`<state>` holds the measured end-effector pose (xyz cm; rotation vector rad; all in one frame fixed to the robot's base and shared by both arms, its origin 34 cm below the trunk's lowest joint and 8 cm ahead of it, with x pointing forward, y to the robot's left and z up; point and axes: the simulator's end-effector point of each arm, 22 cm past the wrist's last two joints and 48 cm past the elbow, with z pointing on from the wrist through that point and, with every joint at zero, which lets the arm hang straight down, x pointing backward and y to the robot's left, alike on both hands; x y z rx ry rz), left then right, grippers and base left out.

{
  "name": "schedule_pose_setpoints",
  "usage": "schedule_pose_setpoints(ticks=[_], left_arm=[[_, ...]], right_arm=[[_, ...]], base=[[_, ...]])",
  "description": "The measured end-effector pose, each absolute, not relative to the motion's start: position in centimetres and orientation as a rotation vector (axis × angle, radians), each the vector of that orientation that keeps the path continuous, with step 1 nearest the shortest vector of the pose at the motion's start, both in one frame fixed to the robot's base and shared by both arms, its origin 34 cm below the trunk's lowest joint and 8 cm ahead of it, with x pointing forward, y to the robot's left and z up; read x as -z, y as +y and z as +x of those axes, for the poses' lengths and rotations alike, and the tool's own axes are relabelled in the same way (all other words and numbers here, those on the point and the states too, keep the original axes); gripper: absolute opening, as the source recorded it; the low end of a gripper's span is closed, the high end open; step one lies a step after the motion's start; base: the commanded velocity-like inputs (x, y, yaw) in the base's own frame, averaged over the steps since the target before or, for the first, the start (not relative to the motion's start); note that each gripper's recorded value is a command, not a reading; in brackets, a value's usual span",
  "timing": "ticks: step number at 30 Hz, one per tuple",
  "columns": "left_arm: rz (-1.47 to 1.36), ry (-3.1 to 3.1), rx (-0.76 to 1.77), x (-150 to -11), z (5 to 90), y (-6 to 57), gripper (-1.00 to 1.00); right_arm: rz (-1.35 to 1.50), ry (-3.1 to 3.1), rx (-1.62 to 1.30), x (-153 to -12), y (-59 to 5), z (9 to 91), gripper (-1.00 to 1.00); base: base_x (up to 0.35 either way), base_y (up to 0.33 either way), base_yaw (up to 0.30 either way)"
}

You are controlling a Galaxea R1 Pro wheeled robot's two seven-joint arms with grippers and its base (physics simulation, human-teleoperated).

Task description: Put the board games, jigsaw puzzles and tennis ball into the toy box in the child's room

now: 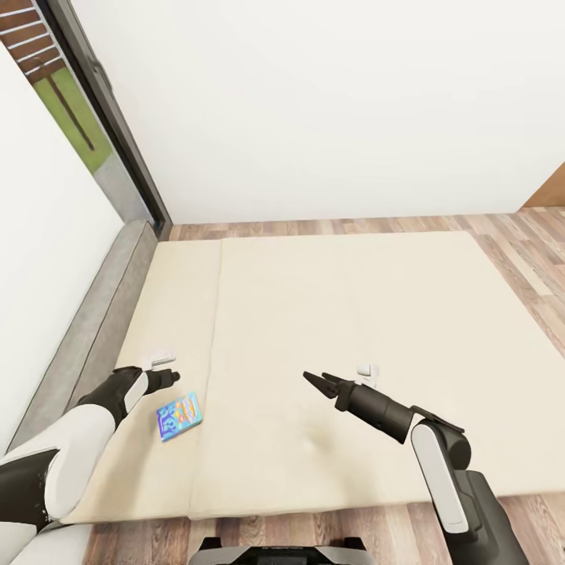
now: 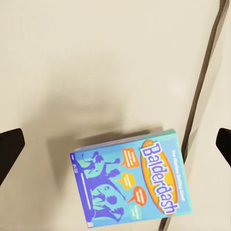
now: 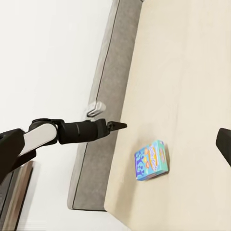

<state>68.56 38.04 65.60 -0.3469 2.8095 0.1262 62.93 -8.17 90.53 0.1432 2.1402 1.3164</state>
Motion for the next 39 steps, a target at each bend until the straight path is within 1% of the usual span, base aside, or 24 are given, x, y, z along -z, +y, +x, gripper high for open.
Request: schedule_pose_setpoints(ticks=[8,20,39], left_arm=[[-0.343,2.816,-0.129,-64.9,68.2,38.1,1.00],[-0.314,2.802,-0.137,-63.6,67.8,37.9,1.00],[-0.286,2.827,-0.147,-61.7,66.6,37.9,1.00]], right_arm=[[0.146,2.146,-1.378,-90.6,-7.7,62.3,1.00],[0.127,2.076,-1.605,-92.6,-6.3,60.5,1.00],[0.145,2.078,-1.642,-91.6,-6.1,60.1,1.00]], base=[[0.000,0.000,0.002],[0.000,0.000,0.056],[0.000,0.000,0.079]])
